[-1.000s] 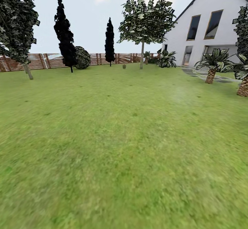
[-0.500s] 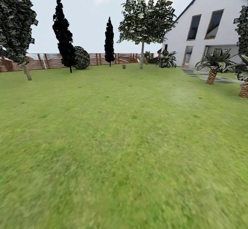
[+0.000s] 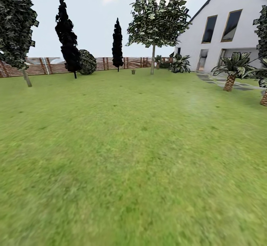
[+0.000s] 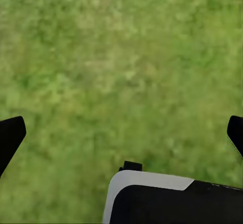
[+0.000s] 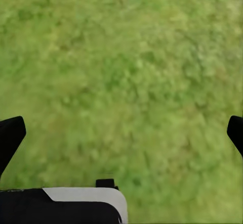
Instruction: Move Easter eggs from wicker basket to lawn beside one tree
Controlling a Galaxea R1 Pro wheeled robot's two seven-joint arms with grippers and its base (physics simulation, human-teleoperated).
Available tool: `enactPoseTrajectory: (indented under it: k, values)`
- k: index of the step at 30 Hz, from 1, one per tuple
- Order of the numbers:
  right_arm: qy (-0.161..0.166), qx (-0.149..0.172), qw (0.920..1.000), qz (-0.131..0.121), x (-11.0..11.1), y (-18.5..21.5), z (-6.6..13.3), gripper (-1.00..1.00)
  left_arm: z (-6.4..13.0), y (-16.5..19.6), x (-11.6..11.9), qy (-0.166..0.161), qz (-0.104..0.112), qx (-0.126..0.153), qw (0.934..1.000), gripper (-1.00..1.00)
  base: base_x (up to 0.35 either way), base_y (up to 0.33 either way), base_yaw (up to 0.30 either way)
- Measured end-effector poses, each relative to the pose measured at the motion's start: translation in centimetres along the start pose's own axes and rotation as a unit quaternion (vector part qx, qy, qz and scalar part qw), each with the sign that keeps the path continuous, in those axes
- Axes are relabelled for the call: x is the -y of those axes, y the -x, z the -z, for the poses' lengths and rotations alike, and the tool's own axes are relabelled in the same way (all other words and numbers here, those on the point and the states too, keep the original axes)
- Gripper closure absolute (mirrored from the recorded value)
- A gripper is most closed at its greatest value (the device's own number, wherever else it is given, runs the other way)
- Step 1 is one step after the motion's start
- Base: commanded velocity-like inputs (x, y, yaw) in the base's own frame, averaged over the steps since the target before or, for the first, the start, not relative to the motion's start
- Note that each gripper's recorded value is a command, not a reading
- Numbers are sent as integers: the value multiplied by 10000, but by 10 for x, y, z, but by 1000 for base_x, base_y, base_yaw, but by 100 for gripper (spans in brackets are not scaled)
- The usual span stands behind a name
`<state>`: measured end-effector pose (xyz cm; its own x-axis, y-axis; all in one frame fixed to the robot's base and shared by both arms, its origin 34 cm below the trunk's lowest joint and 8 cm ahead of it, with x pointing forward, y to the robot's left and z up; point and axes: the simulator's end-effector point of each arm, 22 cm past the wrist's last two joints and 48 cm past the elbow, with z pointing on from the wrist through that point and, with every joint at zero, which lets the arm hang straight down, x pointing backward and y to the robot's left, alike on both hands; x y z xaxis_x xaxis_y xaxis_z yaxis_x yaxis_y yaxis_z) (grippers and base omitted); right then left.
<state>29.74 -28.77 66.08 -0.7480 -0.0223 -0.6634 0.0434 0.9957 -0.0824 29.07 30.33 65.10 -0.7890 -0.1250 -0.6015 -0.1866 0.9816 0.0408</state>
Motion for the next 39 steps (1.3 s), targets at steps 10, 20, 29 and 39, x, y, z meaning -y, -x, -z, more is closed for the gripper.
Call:
enactPoseTrajectory:
  k: [10, 20, 29, 39]
  values:
    - [5, -4, 10000, -5, -1, -1, 0, -100, 0, 0, 0, 1, -2, 1, 10000, -100, 342, 0, 0]
    - [-146, -11, 9999, -14, 4, -1, 1, -100, 0, 0, -1, 8, 0, 2, 10000, -100, 342, 0, 0]
    - [-184, 23, 9998, -19, 6, 1, 1, -100, 0, 1, -1, 9, 2, 9, 10000, -100, 342, 0, 0]
    - [-188, 48, 9998, -22, 7, 2, 0, -100, 0, 0, 0, 2, 8, 3, 10000, -100, 342, 0, 17]
